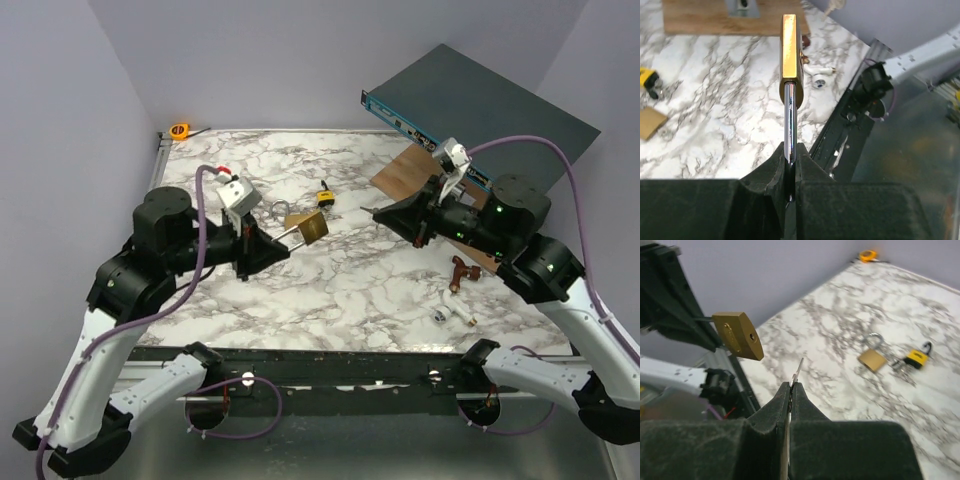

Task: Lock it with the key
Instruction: Place the key at the center of the board, then move the lock to the center of the board, then pick up the lock from the center of the board.

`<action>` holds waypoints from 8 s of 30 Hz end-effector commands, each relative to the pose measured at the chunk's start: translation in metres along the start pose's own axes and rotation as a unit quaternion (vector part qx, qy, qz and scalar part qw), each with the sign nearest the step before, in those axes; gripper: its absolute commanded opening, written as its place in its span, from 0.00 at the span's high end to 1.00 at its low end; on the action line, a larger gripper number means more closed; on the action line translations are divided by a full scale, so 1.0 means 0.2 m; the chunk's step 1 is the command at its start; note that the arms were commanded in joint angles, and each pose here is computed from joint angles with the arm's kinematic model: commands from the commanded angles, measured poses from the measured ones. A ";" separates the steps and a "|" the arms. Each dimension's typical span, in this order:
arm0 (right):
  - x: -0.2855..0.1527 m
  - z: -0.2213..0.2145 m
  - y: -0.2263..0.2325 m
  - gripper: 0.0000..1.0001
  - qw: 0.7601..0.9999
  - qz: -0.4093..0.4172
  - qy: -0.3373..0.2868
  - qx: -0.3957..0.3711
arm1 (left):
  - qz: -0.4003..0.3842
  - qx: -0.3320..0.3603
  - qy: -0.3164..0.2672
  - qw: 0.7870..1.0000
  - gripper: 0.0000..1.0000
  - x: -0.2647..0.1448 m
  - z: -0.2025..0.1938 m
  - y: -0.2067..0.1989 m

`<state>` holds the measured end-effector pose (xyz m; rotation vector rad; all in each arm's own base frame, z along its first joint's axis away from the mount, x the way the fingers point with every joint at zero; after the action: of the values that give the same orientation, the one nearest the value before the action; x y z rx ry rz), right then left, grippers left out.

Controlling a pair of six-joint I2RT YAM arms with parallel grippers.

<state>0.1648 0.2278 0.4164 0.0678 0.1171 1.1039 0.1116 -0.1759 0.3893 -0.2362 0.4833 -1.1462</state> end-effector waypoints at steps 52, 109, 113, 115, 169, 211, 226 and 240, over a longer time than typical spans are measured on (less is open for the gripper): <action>0.14 -1.58 -1.00 0.51 0.772 -0.533 0.271 0.216 | 0.149 -0.463 0.090 0.869 0.54 1.61 -0.70 1.02; 1.31 -1.59 -1.08 0.57 0.825 -0.485 0.240 0.165 | 0.346 -0.404 -0.074 0.844 0.47 0.30 -0.46 1.21; 1.32 -1.61 -1.11 0.59 0.816 -0.501 0.241 0.158 | 0.347 -0.402 -0.074 0.844 0.47 0.30 -0.46 1.20; 1.33 -1.61 -1.11 0.60 0.817 -0.501 0.239 0.157 | 0.347 -0.402 -0.075 0.844 0.47 0.29 -0.46 1.20; 0.43 -1.65 -0.40 0.91 0.899 -0.218 0.315 0.214 | 0.297 -0.485 0.036 0.822 0.47 0.95 -0.74 1.21; 0.29 -1.26 -0.42 0.42 0.912 -0.270 0.245 0.185 | 0.338 -0.648 0.030 0.682 0.96 1.27 -0.94 1.35; 0.42 -0.47 -0.31 0.17 0.974 -0.155 0.014 0.166 | 0.138 -0.401 -0.123 0.897 1.00 0.82 0.02 0.77; 0.32 0.41 0.00 0.14 0.970 0.036 -0.240 -0.003 | 0.054 -0.234 -0.267 0.933 1.00 0.16 0.74 0.11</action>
<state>0.2223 0.2758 0.4620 0.3805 -0.1766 0.9815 0.2269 -0.2183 0.4814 -0.9275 0.2930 -0.7994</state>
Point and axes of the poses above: each gripper's point midway between its finger pads, its own x axis out along the fingers, its own y axis along the line the jaws close on, z = x × y, the point moved 3 cm from there along -x, back along the fingers, and after that the axes turned 8 degrees about -x, right-handed, at the moved point
